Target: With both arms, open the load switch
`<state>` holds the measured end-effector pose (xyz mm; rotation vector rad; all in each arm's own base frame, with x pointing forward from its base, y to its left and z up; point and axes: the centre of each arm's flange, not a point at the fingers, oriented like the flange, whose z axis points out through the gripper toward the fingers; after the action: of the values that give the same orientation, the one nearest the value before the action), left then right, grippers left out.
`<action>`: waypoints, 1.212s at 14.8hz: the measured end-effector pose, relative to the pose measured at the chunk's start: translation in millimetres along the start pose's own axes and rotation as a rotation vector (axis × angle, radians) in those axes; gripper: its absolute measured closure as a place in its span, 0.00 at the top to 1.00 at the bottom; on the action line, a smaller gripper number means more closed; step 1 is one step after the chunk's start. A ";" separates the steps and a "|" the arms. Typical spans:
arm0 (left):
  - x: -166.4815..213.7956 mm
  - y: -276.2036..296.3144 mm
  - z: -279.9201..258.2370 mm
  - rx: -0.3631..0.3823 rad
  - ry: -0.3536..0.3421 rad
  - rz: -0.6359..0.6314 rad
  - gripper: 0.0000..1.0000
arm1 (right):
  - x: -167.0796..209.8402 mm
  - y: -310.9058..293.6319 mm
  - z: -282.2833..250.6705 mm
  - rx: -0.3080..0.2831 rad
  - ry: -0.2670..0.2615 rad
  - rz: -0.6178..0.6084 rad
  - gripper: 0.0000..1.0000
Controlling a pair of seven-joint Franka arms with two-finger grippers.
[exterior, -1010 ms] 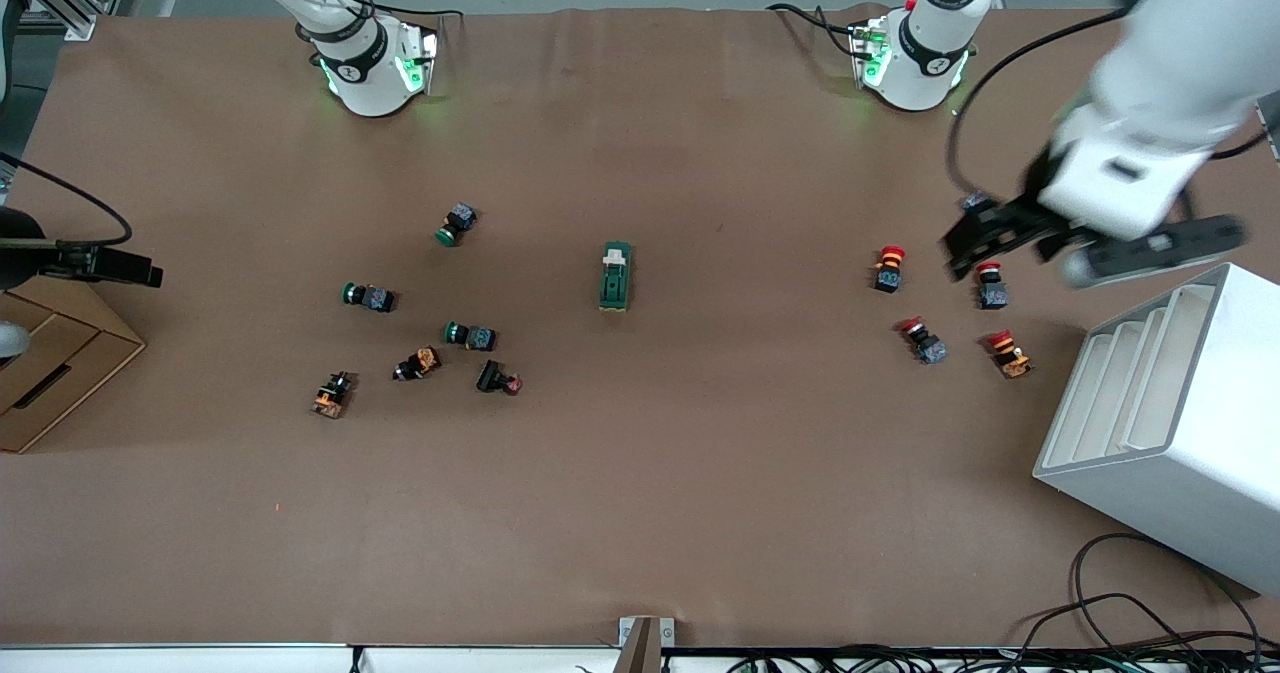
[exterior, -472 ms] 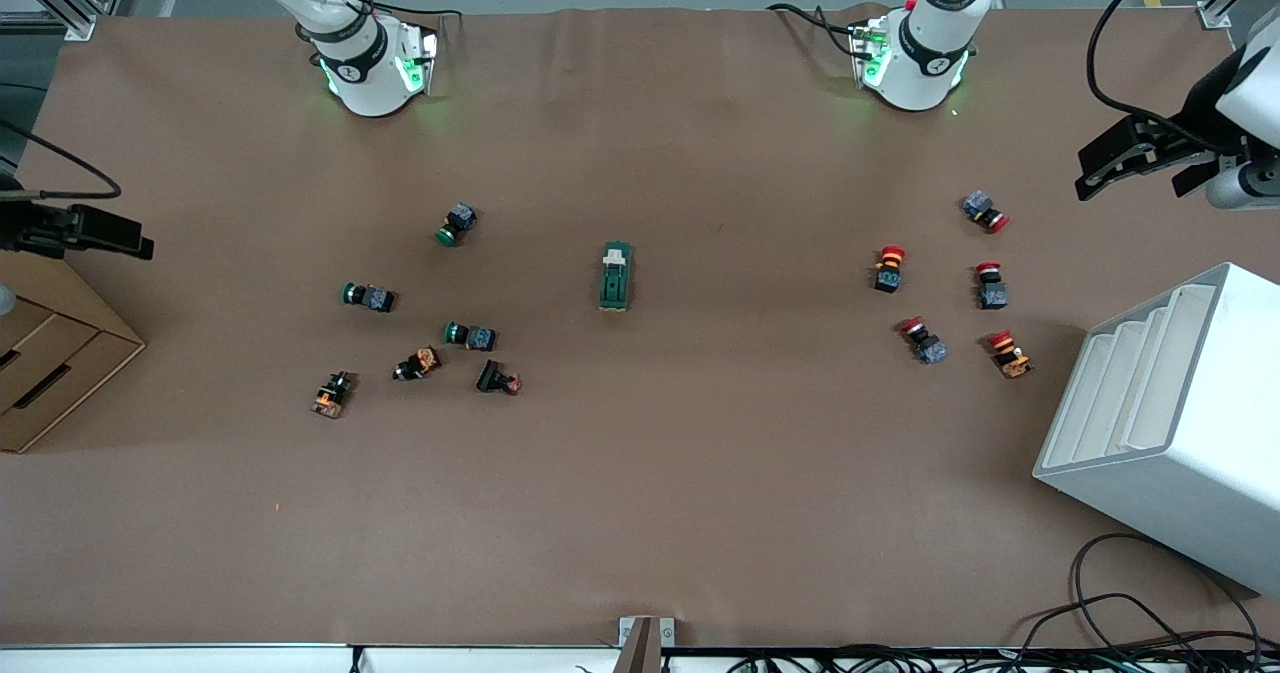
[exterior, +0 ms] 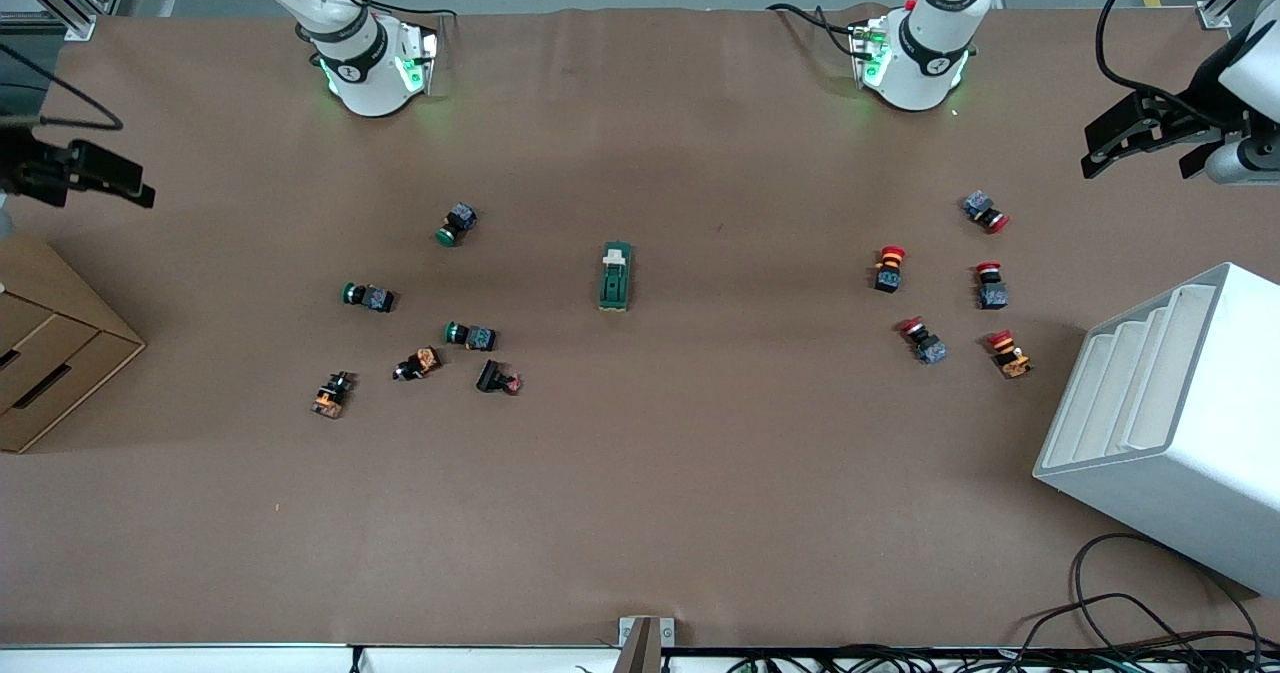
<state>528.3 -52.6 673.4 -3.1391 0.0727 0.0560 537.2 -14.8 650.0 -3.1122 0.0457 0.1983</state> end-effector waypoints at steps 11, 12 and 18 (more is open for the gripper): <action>1.6 -9.8 6.8 0.000 -0.011 0.035 1.00 | -26.2 -2.4 -16.3 0.001 0.028 -0.005 1.00; 2.3 -8.8 6.4 0.000 -0.004 0.037 1.00 | -26.2 -2.5 -16.3 0.001 0.029 -0.005 1.00; 4.9 -4.2 6.5 -0.001 0.014 0.036 1.00 | -24.1 -3.2 -15.1 0.000 0.039 -0.007 1.00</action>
<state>533.1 -48.6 666.7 -3.1391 0.1290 0.0337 515.4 -11.3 668.0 -3.1155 0.0357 0.1373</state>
